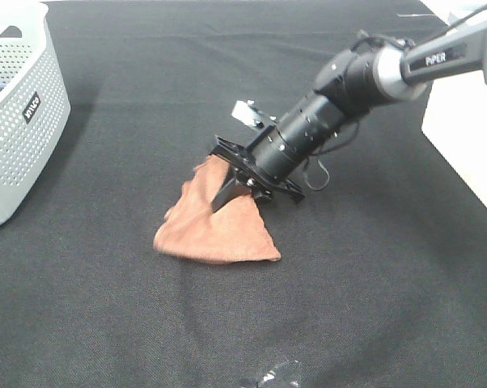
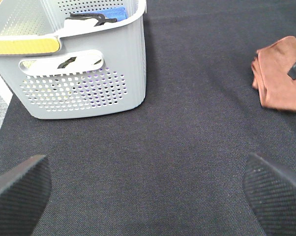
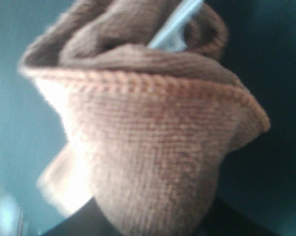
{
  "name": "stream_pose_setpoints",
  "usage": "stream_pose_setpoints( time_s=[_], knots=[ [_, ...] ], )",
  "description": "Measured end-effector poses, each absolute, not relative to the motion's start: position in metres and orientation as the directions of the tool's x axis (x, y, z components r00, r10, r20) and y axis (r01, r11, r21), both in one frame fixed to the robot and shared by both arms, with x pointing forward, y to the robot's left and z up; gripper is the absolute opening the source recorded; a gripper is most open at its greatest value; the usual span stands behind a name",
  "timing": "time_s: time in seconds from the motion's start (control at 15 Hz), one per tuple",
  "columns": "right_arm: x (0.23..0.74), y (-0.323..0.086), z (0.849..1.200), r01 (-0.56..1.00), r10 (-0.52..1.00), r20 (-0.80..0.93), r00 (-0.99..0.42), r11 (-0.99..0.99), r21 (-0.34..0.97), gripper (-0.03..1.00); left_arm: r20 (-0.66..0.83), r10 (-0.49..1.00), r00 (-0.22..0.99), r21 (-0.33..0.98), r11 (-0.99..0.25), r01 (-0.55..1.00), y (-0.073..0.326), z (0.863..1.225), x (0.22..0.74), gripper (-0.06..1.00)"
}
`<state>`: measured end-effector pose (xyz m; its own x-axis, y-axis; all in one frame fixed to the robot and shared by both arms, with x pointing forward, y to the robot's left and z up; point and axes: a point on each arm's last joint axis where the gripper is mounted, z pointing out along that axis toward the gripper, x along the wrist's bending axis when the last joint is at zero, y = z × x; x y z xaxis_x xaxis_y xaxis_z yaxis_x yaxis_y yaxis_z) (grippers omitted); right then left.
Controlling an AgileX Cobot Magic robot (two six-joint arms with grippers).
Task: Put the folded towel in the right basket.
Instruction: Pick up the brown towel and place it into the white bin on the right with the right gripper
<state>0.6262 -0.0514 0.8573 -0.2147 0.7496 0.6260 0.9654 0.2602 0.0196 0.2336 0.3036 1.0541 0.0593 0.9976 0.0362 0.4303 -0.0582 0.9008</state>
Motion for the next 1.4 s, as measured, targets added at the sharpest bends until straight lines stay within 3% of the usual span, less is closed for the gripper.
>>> stream_pose_setpoints(
  time_s=[0.2, 0.47, 0.53, 0.6, 0.67, 0.73, 0.8, 1.07, 1.27, 1.4],
  knots=[
    [0.630, -0.046, 0.913, 0.913, 0.672, 0.659, -0.338, 0.404, 0.056, 0.22, 0.036, 0.998, 0.059, 0.901, -0.058, 0.430, 0.304, 1.054, 0.234, 0.99],
    [0.627, -0.070, 1.025, 0.869, 0.724, 0.481, -0.494, 0.418, 0.264, 0.22, 0.036, 0.998, 0.059, 0.901, -0.058, 0.430, 0.304, 1.054, 0.234, 0.99],
    [0.627, -0.070, 1.025, 0.869, 0.724, 0.481, -0.494, 0.418, 0.264, 0.22, 0.036, 0.998, 0.059, 0.901, -0.058, 0.430, 0.304, 1.054, 0.234, 0.99],
    [0.612, -0.108, 1.100, 0.828, 0.759, 0.376, -0.531, 0.370, 0.421, 0.22, 0.036, 0.998, 0.059, 0.901, -0.058, 0.430, 0.304, 1.054, 0.234, 0.99],
    [0.604, -0.136, 1.135, 0.812, 0.781, 0.353, -0.515, 0.311, 0.494, 0.22, 0.036, 0.998, 0.059, 0.901, -0.058, 0.430, 0.304, 1.054, 0.234, 0.99],
    [0.593, -0.189, 1.179, 0.783, 0.835, 0.316, -0.450, 0.199, 0.589, 0.22, 0.036, 0.998, 0.059, 0.901, -0.058, 0.430, 0.304, 1.054, 0.234, 0.99],
    [0.587, -0.230, 1.199, 0.766, 0.881, 0.291, -0.373, 0.115, 0.633, 0.22, 0.036, 0.998, 0.059, 0.901, -0.058, 0.430, 0.304, 1.054, 0.234, 0.99],
    [0.579, -0.380, 1.209, 0.707, 0.966, 0.258, 0.029, -0.203, 0.678, 0.22, 0.036, 0.998, 0.059, 0.901, -0.058, 0.430, 0.304, 1.054, 0.234, 0.99],
    [0.598, -0.427, 1.181, 0.691, 0.952, 0.262, 0.157, -0.296, 0.660, 0.22, 0.036, 0.998, 0.059, 0.901, -0.058, 0.430, 0.304, 1.054, 0.234, 0.99],
    [0.627, -0.440, 1.131, 0.764, 0.945, 0.276, 0.177, -0.309, 0.566, 0.22, 0.036, 0.998, 0.059, 0.901, -0.058, 0.430, 0.304, 1.054, 0.234, 0.99]
  ],
)
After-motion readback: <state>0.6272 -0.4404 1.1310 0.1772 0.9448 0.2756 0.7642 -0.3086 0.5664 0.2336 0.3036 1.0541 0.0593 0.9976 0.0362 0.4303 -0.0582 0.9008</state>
